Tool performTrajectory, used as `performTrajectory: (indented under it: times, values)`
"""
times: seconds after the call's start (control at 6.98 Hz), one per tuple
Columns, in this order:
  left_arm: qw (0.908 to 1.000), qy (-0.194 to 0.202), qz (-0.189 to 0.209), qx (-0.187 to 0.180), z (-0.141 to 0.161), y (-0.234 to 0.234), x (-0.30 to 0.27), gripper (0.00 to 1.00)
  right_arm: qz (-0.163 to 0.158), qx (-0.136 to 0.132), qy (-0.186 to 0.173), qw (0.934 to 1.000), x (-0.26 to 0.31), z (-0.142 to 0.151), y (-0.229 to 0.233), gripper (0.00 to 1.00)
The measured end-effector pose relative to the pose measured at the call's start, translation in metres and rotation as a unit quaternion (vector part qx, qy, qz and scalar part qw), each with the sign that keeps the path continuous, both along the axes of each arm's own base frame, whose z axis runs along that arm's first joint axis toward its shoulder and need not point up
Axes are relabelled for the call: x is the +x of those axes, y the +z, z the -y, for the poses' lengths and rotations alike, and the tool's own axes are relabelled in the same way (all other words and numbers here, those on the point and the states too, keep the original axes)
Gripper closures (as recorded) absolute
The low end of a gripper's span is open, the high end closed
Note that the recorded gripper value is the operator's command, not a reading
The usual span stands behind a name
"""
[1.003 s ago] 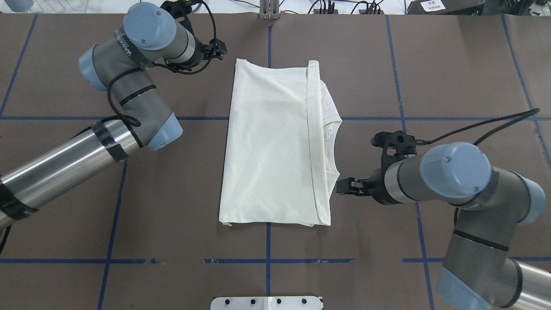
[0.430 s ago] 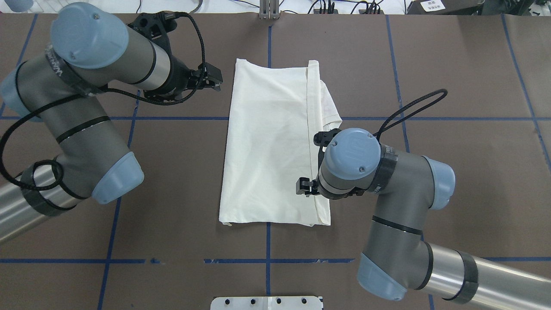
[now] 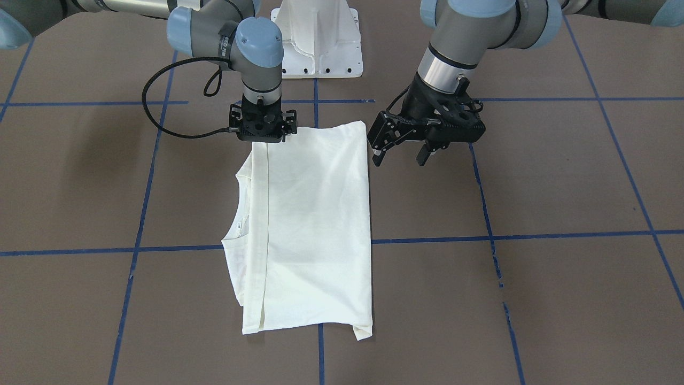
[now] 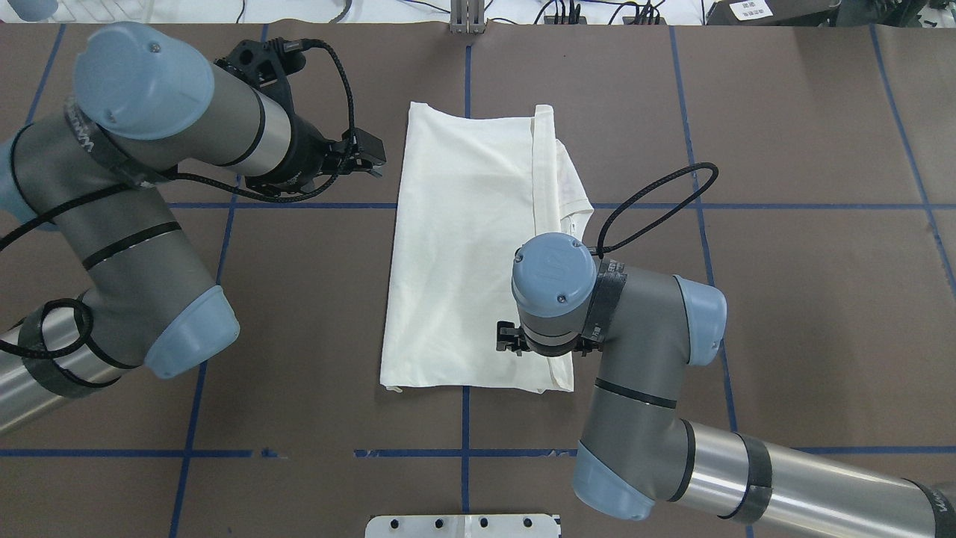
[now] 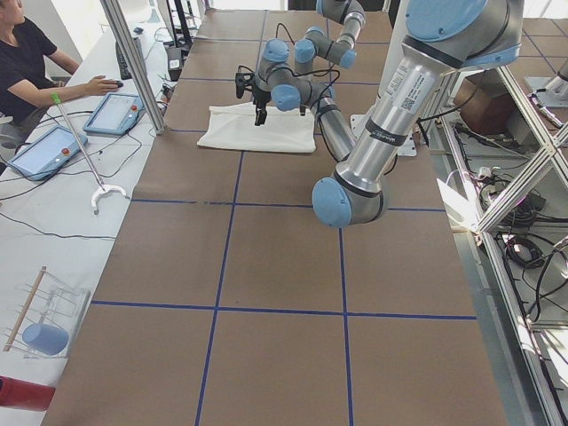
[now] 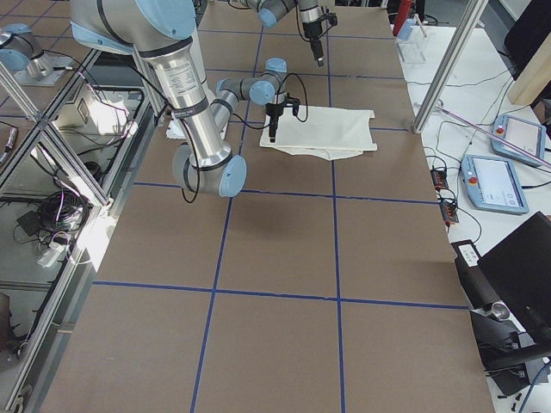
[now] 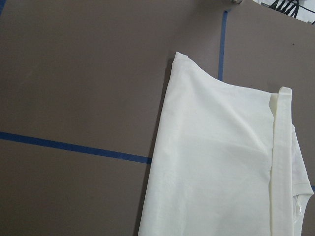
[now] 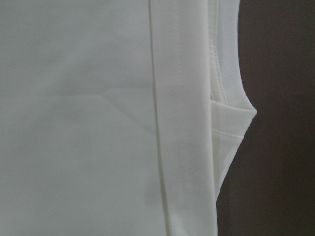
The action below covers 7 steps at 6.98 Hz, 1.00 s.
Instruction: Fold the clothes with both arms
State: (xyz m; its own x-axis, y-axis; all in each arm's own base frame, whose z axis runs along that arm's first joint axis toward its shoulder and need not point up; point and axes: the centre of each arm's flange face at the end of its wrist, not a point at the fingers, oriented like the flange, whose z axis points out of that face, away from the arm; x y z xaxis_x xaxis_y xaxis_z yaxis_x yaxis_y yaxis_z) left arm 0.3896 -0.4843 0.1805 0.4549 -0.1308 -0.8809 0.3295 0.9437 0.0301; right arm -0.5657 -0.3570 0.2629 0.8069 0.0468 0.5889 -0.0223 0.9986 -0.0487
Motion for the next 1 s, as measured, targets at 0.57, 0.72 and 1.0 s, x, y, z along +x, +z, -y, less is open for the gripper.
performTrajectory:
  times: [0.57,0.72,1.0]
  values:
    - [1.0000,0.002,0.001,-0.003,0.000,0.002,0.003,0.00,-0.034,-0.023,-0.005,0.9991,-0.005,-0.001,0.022,0.00]
    - [1.0000,0.003,0.002,-0.003,-0.001,0.003,0.004,0.00,-0.040,-0.027,-0.006,0.9988,-0.004,-0.001,0.028,0.00]
    - [1.0000,0.004,0.001,-0.004,-0.002,0.003,0.006,0.00,-0.049,-0.031,-0.006,0.9983,-0.002,-0.002,0.039,0.00]
